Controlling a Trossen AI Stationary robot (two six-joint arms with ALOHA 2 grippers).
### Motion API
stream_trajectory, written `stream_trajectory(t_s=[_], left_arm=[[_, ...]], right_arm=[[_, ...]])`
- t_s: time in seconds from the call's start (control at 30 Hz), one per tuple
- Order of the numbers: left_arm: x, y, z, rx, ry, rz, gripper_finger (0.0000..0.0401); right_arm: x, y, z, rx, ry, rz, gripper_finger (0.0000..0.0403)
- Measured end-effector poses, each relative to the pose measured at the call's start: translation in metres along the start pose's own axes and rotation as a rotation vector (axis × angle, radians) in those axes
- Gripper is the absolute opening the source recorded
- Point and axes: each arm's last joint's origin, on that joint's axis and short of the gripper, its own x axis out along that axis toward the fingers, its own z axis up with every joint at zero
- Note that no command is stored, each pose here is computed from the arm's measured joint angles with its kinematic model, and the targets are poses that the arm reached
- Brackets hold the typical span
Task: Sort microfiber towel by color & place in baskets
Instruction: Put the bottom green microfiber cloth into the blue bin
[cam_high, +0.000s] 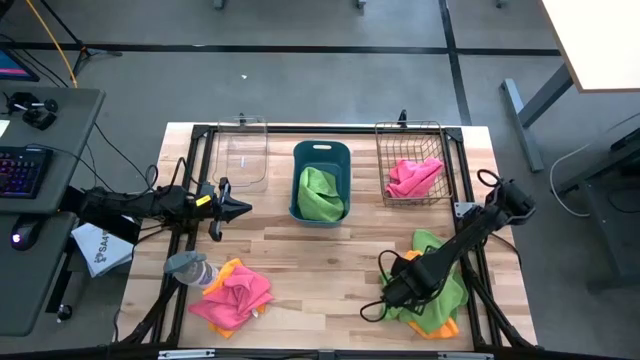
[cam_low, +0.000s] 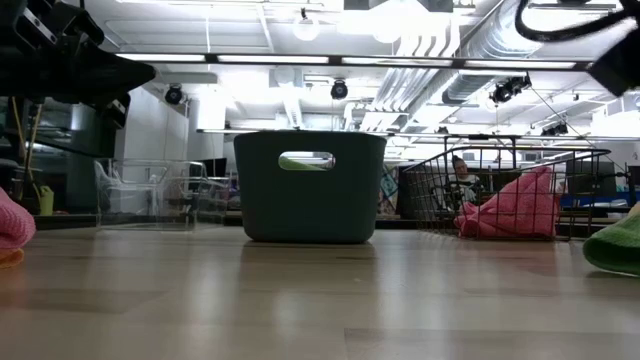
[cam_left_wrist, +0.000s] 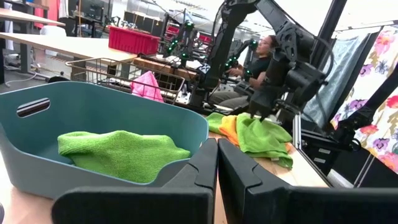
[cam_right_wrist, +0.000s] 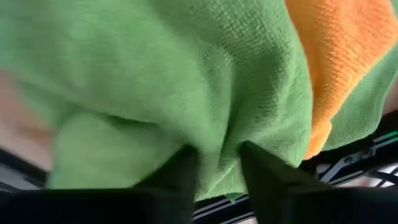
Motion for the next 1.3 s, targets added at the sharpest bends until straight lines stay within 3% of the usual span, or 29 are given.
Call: stream_trajectory(t_s=[0.07,0.2,0.27,0.37,0.47,0.6,0.7,0.8,0.93,1.13,1.3], left_arm=[[0.0,0.0,0.0,0.0,0.0,0.0,0.0],[0.0,0.0,0.0,0.0,0.0,0.0,0.0],[0.0,0.0,0.0,0.0,0.0,0.0,0.0],[0.0,0.0,0.0,0.0,0.0,0.0,0.0],[0.0,0.0,0.0,0.0,0.0,0.0,0.0],[0.0,0.0,0.0,0.0,0.0,0.0,0.0],[0.0,0.0,0.0,0.0,0.0,0.0,0.0],[0.0,0.0,0.0,0.0,0.0,0.0,0.0],[0.0,0.0,0.0,0.0,0.0,0.0,0.0],[0.0,0.0,0.0,0.0,0.0,0.0,0.0],[0.0,0.0,0.0,0.0,0.0,0.0,0.0]], right_arm=[[-0.014,0.003,-0.002,-0.051,-0.025,0.029,0.0025],[-0.066,-0.002,-0.01,-0.119,-0.072,0.085,0.0012],[-0.103,-0.011,-0.014,-0.155,-0.163,0.127,0.0004],[-0.16,-0.027,-0.018,-0.217,-0.429,0.208,0.0006],[-0.209,-0.047,-0.015,-0.194,-0.751,0.225,0.0002],[-0.256,-0.075,0.005,-0.159,-1.107,0.137,0.0002],[-0.275,-0.096,0.03,-0.134,-1.256,0.039,0.0001],[-0.279,-0.117,0.059,-0.12,-1.308,-0.052,0.0001],[-0.265,-0.147,0.103,-0.072,-1.278,-0.127,0.0001],[-0.22,-0.169,0.168,-0.069,-1.32,0.053,0.0],[-0.16,-0.175,0.193,0.026,-1.209,0.1,0.0]])
